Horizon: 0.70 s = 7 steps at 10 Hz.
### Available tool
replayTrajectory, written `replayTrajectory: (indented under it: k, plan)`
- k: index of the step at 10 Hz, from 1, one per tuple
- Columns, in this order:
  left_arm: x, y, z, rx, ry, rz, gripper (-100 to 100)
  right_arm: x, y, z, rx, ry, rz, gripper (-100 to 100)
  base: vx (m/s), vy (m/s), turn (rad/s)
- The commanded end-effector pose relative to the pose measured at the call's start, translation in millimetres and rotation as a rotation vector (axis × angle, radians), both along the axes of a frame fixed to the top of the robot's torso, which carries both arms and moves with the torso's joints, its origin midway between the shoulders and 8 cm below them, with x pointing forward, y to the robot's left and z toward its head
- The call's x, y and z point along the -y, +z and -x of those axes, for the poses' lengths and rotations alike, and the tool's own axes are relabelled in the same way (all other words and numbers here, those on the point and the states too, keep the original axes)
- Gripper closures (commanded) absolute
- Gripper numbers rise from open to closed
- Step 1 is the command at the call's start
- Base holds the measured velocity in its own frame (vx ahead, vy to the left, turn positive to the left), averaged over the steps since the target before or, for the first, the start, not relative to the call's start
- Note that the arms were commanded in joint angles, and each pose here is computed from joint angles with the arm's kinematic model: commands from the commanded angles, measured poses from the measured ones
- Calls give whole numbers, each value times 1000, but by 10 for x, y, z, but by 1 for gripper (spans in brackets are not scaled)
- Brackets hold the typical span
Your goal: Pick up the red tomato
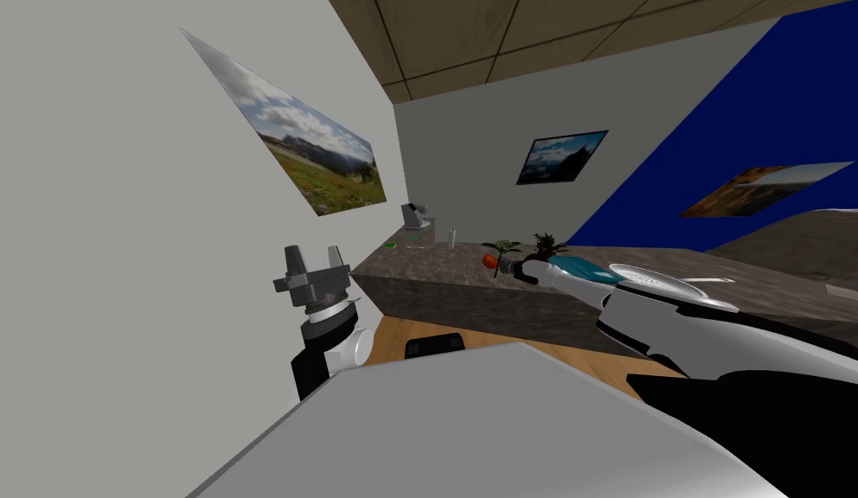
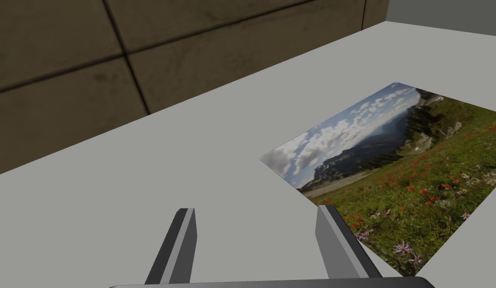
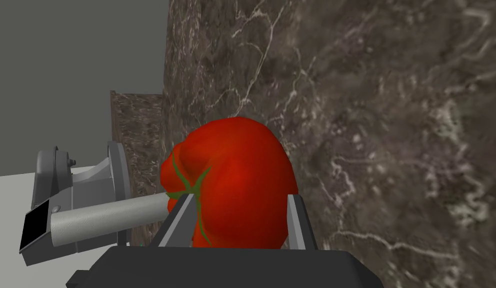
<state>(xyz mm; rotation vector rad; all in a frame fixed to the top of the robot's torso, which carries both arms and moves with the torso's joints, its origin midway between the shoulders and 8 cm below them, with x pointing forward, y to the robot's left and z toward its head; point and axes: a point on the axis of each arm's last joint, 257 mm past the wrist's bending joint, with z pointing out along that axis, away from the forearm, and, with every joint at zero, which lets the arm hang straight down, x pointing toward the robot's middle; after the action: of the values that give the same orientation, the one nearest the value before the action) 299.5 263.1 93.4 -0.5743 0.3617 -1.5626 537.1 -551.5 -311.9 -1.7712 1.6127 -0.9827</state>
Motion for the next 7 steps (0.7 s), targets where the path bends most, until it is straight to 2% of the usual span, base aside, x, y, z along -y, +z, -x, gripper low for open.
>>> replayTrajectory:
  k: [1, 2, 3, 5, 6, 7]
  plan:
    - [0, 0, 0, 0, 0, 0, 0, -28, 5, -33, 2, -2, 4, 100, -48, -29, 41]
    - [0, 0, 0, 0, 0, 0, 0, -26, 3, -32, 3, -14, -10, 100, -32, -15, 10]
    - [0, 0, 0, 0, 0, 0, 0, -88, 47, -115, 15, -3, 7, 100, -59, -33, 25]
    - [0, 0, 0, 0, 0, 0, 0, -76, 37, -107, 11, -17, -4, 100, -43, -27, 20]
    - [0, 0, 0, 0, 0, 0, 0, -143, 88, -193, 26, -5, 11, 100, -46, -32, 22]
    - [0, 0, 0, 0, 0, 0, 0, -134, 81, -187, 23, -9, 12, 100, -51, -33, 39]
